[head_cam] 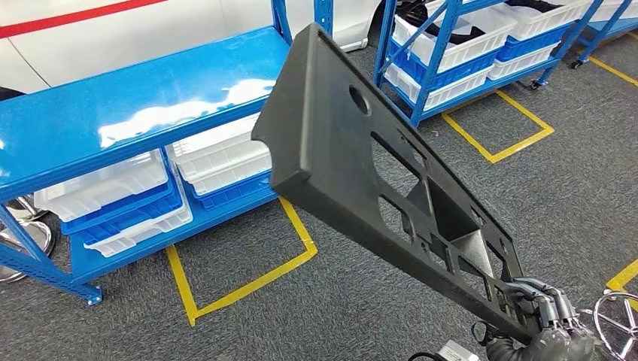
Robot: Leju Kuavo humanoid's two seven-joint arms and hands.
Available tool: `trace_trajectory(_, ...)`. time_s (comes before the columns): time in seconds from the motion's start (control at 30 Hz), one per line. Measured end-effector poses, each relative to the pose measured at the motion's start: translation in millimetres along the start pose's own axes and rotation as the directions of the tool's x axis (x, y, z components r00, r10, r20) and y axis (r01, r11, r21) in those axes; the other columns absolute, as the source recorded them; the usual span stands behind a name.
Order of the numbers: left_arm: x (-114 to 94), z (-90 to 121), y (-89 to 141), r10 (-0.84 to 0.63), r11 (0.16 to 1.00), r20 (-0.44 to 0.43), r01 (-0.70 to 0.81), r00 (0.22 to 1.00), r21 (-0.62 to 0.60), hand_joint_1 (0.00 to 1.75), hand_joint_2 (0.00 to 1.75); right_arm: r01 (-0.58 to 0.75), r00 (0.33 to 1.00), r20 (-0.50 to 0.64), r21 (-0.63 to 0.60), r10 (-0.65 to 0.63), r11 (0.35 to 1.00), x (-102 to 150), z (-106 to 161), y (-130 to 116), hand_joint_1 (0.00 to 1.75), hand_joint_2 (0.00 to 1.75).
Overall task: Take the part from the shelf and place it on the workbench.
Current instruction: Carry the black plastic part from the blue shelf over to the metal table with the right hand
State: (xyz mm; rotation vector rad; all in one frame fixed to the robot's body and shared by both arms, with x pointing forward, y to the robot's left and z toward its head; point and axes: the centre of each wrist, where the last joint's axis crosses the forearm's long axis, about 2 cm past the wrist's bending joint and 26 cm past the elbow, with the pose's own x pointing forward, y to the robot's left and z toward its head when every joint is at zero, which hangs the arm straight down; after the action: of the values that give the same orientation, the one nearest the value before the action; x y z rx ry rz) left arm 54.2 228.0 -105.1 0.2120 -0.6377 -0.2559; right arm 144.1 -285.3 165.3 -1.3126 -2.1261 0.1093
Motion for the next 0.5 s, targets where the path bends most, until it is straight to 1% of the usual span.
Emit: trace_trajectory(0.5, -1.4, 0.8, -0.2, 0.010, 1.000, -0.005, -0.010, 1.000, 0.005, 0.00, 1.75, 0.022, 0.999, -0.031, -0.017, -0.022, 1.000, -2.0, 5.9, -7.4, 1.75, 1.75)
